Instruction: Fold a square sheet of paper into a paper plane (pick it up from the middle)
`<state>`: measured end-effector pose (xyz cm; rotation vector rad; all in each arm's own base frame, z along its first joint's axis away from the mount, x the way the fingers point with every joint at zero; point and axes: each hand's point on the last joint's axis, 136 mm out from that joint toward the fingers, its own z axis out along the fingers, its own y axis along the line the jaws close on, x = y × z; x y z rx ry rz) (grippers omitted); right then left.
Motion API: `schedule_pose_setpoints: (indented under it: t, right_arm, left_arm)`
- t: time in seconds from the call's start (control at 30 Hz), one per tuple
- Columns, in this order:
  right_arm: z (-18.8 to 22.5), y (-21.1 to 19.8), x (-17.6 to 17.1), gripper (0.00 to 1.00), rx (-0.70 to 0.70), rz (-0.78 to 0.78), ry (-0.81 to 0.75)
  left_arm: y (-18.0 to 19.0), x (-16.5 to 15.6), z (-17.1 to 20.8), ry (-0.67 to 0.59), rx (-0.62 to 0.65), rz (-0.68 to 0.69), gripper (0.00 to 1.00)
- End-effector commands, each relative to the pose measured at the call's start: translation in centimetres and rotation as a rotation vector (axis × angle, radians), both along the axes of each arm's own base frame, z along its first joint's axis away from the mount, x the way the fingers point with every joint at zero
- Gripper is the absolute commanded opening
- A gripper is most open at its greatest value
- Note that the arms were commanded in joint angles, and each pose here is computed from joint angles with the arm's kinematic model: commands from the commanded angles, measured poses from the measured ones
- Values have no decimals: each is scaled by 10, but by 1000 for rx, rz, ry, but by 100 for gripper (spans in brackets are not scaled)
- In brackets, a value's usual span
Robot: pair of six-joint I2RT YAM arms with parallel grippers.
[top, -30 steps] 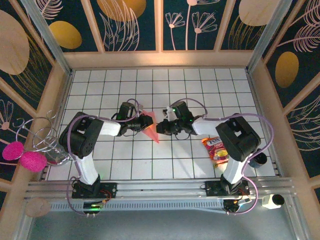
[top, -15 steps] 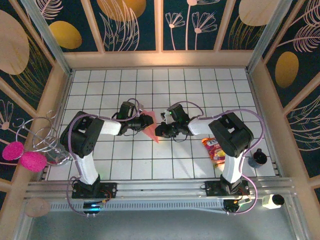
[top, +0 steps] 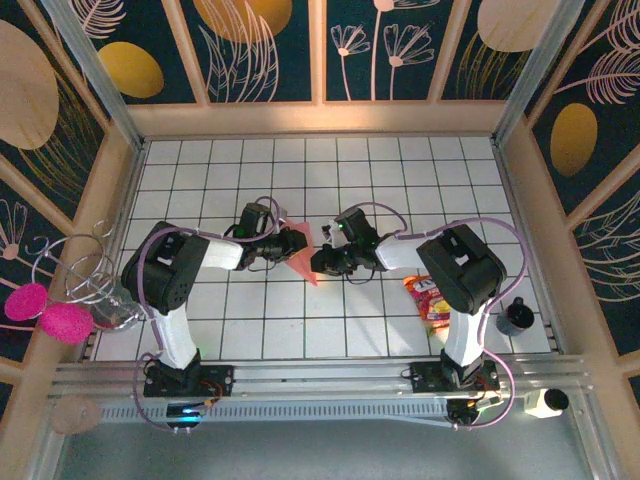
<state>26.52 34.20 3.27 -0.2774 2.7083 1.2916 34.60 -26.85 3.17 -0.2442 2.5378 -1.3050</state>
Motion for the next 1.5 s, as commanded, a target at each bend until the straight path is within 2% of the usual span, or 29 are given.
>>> schedule_pose_setpoints:
  t: [0.0, 0.4, 0.73, 1.03, 1.47]
  right_arm:
    - [-7, 0, 1, 13, -26, 8, -3]
    - [-12, 0, 0, 13, -37, 16, 10]
    - [27, 2, 5, 14, 17, 1, -66]
    - [15, 8, -19, 14, -1, 36, -8]
    - [-5, 6, -28, 14, -40, 49, 38]
  left_arm:
    - [-4, -1, -5, 11, 2, -26, 22]
    - [-3, -2, -12, 26, 15, -24, 22]
    - [-1, -5, -14, 33, 22, -20, 22]
    - [-1, -5, -11, 25, 17, -18, 23]
    - [0, -6, -14, 34, 19, -15, 22]
